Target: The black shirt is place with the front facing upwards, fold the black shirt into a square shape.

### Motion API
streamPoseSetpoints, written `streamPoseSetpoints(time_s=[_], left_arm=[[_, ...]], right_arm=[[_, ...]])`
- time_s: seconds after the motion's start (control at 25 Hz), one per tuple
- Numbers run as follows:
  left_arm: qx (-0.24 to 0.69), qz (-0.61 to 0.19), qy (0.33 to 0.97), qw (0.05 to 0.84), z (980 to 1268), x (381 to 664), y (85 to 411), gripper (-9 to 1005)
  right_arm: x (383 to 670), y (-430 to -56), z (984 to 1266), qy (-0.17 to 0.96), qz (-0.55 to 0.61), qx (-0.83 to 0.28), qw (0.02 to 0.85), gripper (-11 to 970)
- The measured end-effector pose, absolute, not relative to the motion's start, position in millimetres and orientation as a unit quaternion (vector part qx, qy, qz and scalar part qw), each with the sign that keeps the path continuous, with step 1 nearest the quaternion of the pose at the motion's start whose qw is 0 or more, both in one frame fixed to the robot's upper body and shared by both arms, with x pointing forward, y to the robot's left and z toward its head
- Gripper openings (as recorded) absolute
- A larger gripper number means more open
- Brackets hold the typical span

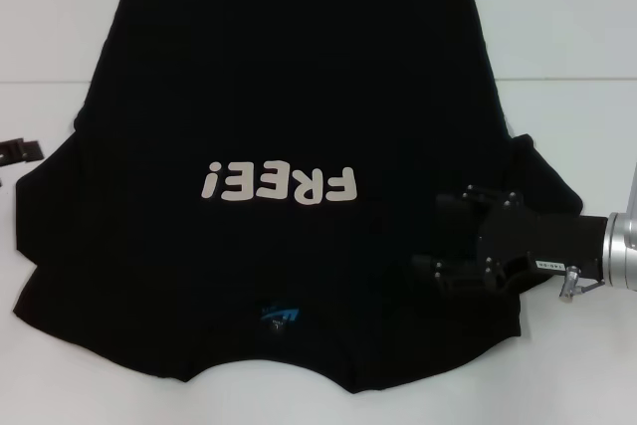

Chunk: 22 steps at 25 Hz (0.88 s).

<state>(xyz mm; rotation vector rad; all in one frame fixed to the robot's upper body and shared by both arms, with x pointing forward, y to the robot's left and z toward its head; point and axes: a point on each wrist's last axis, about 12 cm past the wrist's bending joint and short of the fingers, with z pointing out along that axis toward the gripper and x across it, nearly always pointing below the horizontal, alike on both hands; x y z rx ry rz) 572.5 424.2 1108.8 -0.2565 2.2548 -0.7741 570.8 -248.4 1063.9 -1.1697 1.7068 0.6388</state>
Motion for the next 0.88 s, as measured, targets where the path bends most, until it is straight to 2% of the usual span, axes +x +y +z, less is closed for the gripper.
streamPoseSetpoints(time_s=[0.24,0.88], left_arm=[[-0.131,-0.262,0.897,0.331,1096,579,423,948],[-0.162,-0.246,0.902,0.315,1072,575,414,948]], right_arm=[[570,-248,1064,0.695,0.263,-0.478,0.469,914],[569,-248,1064,0.694,0.266,-0.477,0.468,915]])
